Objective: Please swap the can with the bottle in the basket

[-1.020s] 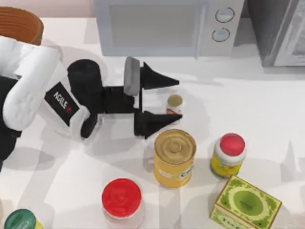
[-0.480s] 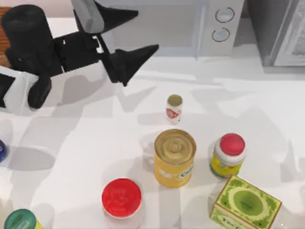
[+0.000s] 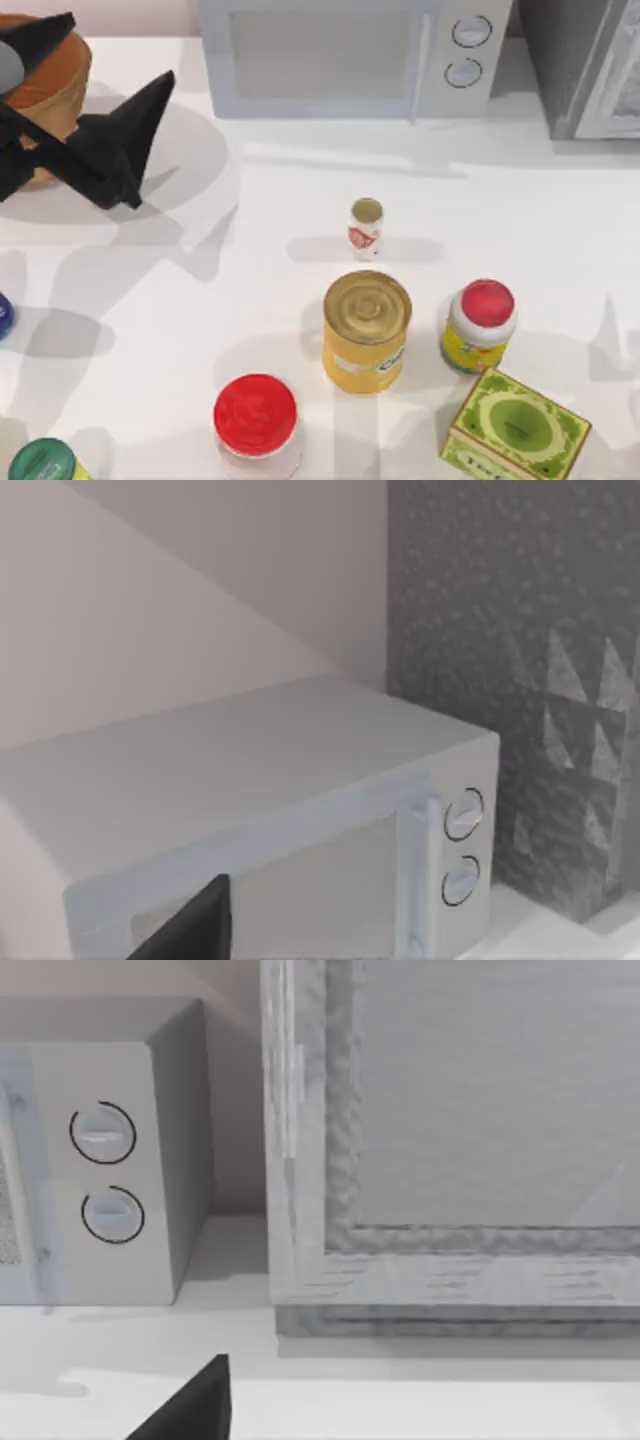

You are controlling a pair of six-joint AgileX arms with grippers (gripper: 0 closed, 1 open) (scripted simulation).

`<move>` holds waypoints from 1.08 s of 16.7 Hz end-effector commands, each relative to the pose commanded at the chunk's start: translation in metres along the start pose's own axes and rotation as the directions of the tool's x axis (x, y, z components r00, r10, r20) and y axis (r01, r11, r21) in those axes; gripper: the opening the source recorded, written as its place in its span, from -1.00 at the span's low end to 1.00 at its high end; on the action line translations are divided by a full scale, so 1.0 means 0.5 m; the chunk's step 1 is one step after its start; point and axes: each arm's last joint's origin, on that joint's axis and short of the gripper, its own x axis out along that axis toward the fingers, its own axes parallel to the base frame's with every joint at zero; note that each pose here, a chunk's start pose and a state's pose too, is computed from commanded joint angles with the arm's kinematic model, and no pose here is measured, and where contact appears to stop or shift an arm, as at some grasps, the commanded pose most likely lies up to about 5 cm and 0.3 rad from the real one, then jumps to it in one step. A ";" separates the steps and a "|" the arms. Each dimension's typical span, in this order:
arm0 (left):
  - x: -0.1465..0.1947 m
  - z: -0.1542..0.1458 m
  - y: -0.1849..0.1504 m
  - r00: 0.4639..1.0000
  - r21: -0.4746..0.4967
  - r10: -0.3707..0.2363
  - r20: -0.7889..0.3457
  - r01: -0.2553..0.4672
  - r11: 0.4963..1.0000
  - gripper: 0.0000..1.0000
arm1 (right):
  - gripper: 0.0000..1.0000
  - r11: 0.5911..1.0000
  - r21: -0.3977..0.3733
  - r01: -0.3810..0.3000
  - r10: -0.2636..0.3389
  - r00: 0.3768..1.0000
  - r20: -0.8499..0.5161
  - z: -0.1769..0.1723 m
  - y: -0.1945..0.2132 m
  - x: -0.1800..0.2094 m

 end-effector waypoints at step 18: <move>-0.247 -0.199 -0.072 0.788 0.012 0.614 -0.051 -0.614 0.789 1.00 | 1.00 1.000 0.000 0.000 0.000 1.000 0.000 0.000 0.000 0.000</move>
